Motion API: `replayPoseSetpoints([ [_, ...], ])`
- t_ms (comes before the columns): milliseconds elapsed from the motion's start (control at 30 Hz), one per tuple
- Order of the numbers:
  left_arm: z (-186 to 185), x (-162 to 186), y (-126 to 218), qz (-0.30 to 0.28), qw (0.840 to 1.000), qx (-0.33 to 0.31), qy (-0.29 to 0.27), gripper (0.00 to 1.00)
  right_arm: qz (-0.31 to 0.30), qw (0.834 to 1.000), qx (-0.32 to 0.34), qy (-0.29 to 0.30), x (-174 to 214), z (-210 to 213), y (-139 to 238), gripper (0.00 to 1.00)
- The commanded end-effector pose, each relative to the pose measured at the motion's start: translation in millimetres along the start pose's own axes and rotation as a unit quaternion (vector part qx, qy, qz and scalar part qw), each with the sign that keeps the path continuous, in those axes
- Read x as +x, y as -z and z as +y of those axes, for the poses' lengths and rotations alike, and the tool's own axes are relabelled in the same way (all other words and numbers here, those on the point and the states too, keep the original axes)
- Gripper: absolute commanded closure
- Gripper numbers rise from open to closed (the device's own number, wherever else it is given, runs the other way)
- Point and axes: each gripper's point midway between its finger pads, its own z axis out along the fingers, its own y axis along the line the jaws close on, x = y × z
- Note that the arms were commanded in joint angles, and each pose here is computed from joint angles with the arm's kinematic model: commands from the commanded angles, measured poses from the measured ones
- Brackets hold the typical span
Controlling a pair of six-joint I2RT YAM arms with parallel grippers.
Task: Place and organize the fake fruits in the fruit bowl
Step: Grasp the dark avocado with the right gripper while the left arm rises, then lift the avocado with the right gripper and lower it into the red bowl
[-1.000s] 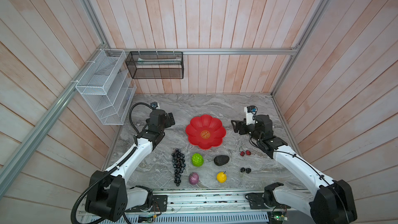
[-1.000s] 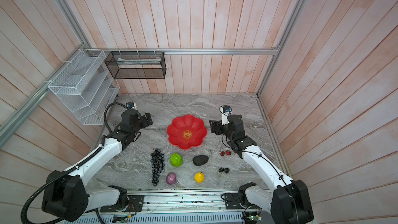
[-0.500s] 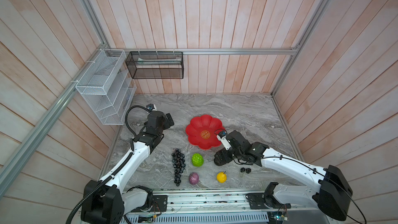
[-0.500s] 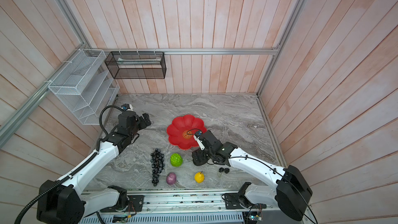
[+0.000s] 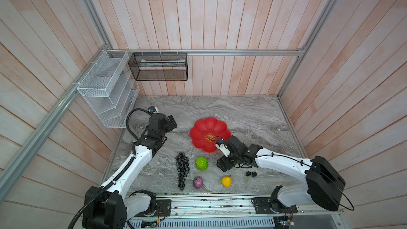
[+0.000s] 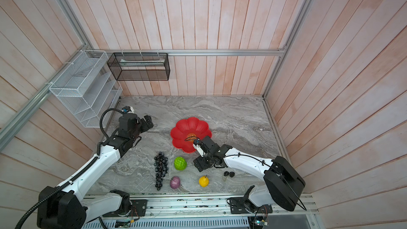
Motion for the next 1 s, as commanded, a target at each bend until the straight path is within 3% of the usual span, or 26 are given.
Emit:
replayPoseSetpoints([
  [0, 1.9, -1.6, 4.1, 0.0, 1.0, 0.002, 0.01, 0.0, 0.014, 1.0, -0.018, 0.001, 2.6, 8.5, -5.7, 0.1],
  [533, 8.0, 2.1, 2.1, 0.005, 1.0, 0.003, 0.028, 0.0, 0.041, 0.997, 0.02, -0.058, 26.9, -6.7, -11.2, 0.13],
  [967, 8.9, 1.1, 3.8, 0.006, 0.999, 0.002, 0.036, 0.0, 0.049, 0.997, 0.017, -0.062, 37.8, -7.9, -20.3, 0.4],
])
